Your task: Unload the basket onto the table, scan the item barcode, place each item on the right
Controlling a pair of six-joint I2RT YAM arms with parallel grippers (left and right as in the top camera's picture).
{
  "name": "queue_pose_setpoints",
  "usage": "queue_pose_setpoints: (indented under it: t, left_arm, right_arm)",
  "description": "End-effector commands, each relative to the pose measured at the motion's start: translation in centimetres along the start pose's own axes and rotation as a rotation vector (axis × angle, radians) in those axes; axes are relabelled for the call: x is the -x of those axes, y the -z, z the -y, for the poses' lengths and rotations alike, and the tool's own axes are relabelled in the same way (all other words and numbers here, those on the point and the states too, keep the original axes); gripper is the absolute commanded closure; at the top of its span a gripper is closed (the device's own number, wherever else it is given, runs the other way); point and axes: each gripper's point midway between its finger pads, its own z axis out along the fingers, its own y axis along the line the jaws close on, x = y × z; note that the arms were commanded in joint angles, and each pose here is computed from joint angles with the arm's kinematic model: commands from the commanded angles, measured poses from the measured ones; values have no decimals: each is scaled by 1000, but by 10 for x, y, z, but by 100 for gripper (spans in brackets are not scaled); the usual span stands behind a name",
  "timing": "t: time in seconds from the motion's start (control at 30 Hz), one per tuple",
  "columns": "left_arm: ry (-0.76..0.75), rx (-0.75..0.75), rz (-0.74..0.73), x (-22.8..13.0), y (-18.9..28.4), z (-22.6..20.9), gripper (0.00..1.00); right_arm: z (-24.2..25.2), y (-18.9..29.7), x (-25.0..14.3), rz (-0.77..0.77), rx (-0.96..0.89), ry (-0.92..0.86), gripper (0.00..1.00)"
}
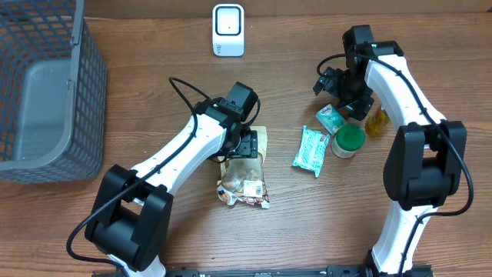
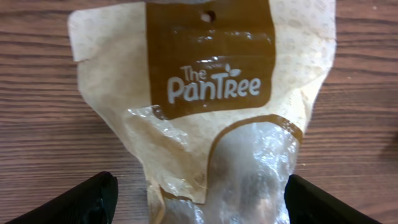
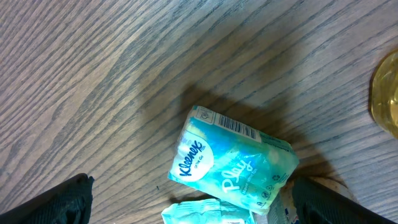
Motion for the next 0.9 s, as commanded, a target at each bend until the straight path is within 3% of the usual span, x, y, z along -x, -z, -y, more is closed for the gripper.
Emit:
queue_pose_setpoints:
  t: [0.0, 0.43, 0.63, 0.8, 0.87]
  left_arm:
    - [2, 54, 31, 6, -2, -6, 13]
    - [-46, 30, -124, -19, -60, -1, 18]
    - [-54, 66, -212, -36, -77, -11, 45]
    - [-40, 77, -223, -35, -69, -16, 95]
    - [-19, 76, -220, -29, -62, -17, 96]
  right_arm:
    - [-7, 16, 9, 39, 33, 5, 0]
    - [-7, 16, 9, 39, 33, 5, 0]
    - [-7, 16, 9, 39, 33, 5, 0]
    - [-7, 16, 9, 39, 33, 5, 0]
    - [-7, 16, 9, 39, 33, 5, 0]
